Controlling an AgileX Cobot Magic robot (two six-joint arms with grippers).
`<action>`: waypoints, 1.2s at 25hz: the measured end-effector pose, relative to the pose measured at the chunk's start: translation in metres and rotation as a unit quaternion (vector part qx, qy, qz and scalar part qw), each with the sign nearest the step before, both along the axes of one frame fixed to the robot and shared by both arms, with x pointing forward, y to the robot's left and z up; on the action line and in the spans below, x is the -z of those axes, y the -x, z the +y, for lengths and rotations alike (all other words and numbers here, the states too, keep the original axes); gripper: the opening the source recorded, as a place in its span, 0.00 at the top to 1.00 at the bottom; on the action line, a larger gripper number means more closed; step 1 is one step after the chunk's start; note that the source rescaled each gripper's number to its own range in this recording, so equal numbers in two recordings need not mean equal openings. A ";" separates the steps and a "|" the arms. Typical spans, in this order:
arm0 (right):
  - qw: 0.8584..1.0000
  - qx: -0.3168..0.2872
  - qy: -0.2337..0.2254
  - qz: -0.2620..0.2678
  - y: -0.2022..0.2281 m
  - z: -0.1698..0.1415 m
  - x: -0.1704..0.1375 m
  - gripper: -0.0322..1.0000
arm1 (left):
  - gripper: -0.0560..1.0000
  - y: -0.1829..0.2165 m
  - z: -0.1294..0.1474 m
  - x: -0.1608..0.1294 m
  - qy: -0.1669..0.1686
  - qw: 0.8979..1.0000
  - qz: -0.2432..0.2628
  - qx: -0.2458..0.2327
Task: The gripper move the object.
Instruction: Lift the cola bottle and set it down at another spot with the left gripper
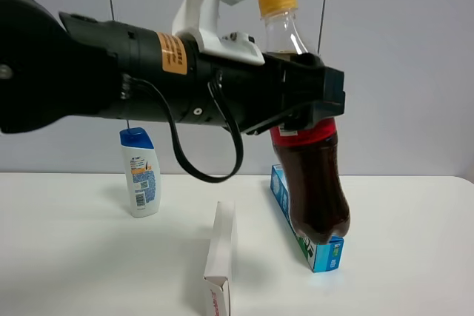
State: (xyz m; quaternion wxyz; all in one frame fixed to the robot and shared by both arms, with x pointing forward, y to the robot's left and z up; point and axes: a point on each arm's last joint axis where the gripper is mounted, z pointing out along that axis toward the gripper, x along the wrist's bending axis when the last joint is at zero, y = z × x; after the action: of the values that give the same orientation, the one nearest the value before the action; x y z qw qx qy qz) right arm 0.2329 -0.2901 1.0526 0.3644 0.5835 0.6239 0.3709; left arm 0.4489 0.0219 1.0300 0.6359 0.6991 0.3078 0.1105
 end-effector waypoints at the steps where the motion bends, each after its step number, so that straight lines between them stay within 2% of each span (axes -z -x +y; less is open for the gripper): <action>1: 1.000 0.000 0.000 0.000 0.000 0.000 0.000 0.00 | 0.94 -0.001 -0.002 0.004 0.000 1.000 0.001 0.001; 10: 1.000 0.000 0.000 0.000 0.000 0.000 0.000 0.00 | 0.94 -0.010 -0.014 0.047 -0.045 0.999 0.008 0.009; 21: 1.000 0.000 0.000 0.000 0.000 0.000 0.000 0.00 | 0.94 -0.012 -0.016 0.053 -0.049 0.999 -0.001 0.011; 30: 1.000 0.000 0.000 0.000 0.000 0.000 0.000 0.00 | 0.94 -0.015 -0.019 0.073 -0.067 0.998 0.014 0.012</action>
State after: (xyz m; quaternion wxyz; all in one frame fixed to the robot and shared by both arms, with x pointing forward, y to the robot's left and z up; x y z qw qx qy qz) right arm 0.2329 -0.2901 1.0526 0.3644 0.5835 0.6239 0.3709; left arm 0.4637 0.0030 0.9574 0.5845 0.7454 0.3001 0.1132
